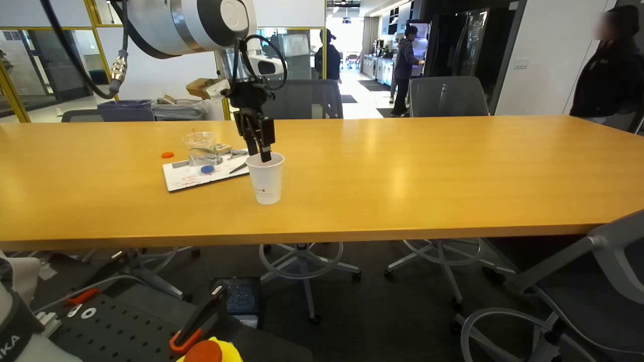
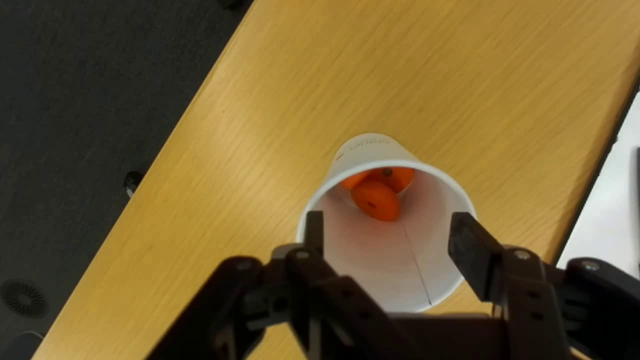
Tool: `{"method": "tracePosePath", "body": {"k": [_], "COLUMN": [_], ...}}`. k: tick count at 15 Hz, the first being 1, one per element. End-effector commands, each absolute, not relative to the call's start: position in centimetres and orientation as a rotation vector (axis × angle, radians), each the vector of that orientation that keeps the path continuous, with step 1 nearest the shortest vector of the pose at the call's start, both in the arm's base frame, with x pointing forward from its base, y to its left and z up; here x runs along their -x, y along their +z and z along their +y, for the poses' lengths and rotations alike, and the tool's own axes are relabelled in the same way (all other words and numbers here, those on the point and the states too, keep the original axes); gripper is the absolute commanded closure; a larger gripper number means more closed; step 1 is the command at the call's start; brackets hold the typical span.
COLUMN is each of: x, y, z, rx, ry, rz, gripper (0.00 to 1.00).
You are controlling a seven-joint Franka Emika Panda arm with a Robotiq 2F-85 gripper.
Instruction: Pick up the orange tokens and put them in the white cup. Pick up the blue token and put it in the colourless cup.
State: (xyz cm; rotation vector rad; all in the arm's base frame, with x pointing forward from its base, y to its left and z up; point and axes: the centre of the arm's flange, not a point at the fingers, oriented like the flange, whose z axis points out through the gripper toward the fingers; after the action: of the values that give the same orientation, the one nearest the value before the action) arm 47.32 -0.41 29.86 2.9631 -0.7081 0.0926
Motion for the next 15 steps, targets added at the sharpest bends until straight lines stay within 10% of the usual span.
{"method": "tracePosePath", "body": {"k": [1,15], "x": [-48.3,-52.0], "y": [31.3,34.2], "z": [1.1,22.1], "rx": [-2.97,-3.162], "ry": [0.159,0.277], "rz": [-0.676,0.288], "gripper": [0.03,0.0]}}
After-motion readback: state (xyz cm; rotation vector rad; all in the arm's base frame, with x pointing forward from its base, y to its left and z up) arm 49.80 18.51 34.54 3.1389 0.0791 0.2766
